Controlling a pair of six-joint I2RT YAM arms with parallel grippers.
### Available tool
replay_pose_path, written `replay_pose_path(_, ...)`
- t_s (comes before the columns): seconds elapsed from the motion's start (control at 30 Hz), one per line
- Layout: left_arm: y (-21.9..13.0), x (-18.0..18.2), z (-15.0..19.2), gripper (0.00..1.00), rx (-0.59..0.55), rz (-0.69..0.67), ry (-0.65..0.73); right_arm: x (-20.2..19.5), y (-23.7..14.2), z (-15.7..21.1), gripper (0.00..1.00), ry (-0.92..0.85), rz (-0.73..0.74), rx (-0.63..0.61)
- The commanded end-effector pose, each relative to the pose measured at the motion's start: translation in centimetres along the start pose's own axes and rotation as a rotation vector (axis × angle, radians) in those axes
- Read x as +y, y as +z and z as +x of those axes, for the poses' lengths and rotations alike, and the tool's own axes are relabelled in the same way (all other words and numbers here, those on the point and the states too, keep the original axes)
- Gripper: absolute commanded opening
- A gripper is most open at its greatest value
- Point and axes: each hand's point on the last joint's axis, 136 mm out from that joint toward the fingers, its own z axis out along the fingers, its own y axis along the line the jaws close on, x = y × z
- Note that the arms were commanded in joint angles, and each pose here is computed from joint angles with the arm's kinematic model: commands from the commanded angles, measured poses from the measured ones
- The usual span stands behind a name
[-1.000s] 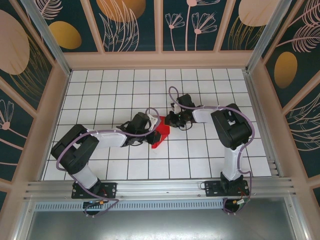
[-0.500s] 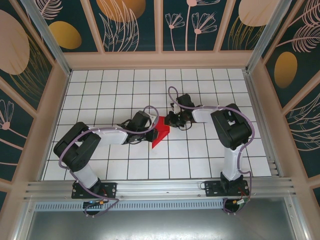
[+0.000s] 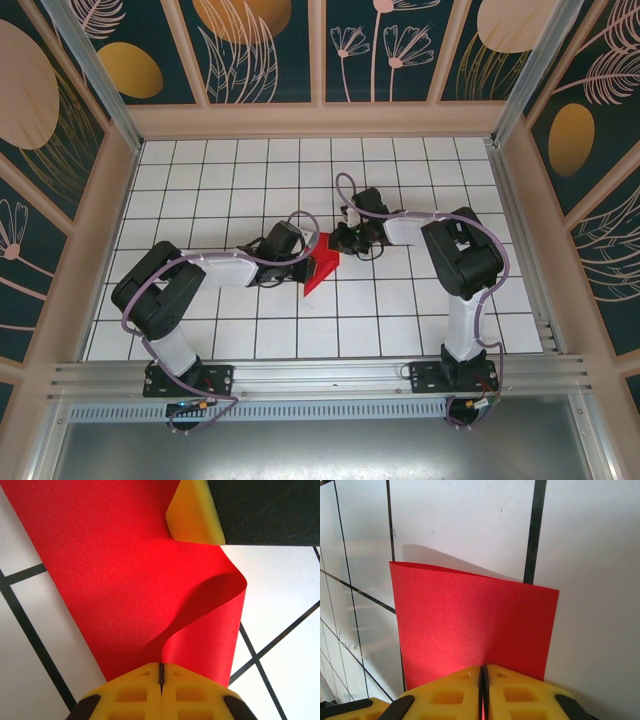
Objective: Fold a paper plane with a square sheet of paper (pick it up from the middle)
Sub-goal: Third fold the triangle at the center of the table.
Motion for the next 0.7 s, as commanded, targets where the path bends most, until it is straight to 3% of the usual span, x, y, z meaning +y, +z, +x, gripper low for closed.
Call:
replay_pose_path(0.0,0.25,0.41,-0.38,0.0,0.006,-0.021,-0.013,-2.47,1.21,1.45,0.14,0.017,0.099,0.046)
replay_pose_path(0.67,0.7,0.73,0.18,0.01,0.016,-0.026,-0.051,-2.4,1.08,1.39,0.14,0.028,0.101,0.035)
